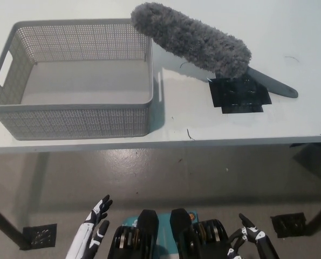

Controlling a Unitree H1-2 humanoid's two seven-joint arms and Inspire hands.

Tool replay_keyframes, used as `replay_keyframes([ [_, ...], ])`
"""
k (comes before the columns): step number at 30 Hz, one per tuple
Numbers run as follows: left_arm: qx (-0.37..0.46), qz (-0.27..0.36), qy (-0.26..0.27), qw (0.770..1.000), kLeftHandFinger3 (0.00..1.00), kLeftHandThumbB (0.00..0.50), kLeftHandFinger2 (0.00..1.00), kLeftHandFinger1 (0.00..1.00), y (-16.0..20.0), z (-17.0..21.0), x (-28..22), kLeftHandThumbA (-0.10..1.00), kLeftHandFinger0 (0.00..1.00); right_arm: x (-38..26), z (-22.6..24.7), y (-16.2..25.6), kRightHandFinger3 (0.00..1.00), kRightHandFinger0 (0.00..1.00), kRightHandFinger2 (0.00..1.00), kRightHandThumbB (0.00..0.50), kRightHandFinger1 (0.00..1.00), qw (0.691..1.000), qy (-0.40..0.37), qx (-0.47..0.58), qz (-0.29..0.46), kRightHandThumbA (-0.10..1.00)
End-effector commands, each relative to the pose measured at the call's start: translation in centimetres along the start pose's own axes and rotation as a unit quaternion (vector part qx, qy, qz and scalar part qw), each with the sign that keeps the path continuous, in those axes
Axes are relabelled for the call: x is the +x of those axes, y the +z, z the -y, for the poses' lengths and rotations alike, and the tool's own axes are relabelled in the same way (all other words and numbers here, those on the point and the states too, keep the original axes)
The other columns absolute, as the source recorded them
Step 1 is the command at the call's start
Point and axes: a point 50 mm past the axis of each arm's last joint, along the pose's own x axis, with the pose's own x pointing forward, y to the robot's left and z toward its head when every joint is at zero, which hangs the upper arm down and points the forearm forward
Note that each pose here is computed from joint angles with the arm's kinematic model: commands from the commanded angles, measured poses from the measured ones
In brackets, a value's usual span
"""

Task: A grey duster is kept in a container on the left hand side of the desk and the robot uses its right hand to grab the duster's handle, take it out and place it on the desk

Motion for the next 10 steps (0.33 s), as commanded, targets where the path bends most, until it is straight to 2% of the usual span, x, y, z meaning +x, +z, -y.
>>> replay_keyframes([
  [1,-0.005,0.030,0.024,0.999,1.00,0.142,1.00,1.00,0.7,-0.4,0.8,1.00,1.00,1.7,0.9,2.1,1.00,1.00,1.00,0.277,1.00,0.998,-0.025,0.004,0.062,1.00],
  [2,-0.005,0.026,0.024,0.999,1.00,0.143,1.00,1.00,0.6,-0.2,0.3,1.00,1.00,1.3,0.8,2.0,1.00,1.00,1.00,0.278,1.00,0.998,-0.024,0.003,0.060,1.00],
  [5,-0.005,0.024,0.022,0.999,1.00,0.124,1.00,1.00,0.5,0.0,0.1,1.00,1.00,1.6,1.0,2.2,1.00,1.00,1.00,0.233,1.00,0.998,-0.025,0.002,0.065,1.00],
  [8,-0.013,0.016,0.026,0.999,1.00,0.126,1.00,1.00,0.2,0.0,-0.4,1.00,1.00,1.4,0.8,1.9,1.00,1.00,1.00,0.268,1.00,0.998,-0.026,0.004,0.057,1.00],
  [10,-0.010,0.017,0.023,1.000,1.00,0.121,1.00,1.00,0.2,0.0,-0.5,1.00,1.00,1.3,0.8,1.7,1.00,1.00,1.00,0.271,1.00,0.998,-0.026,0.003,0.054,1.00],
])
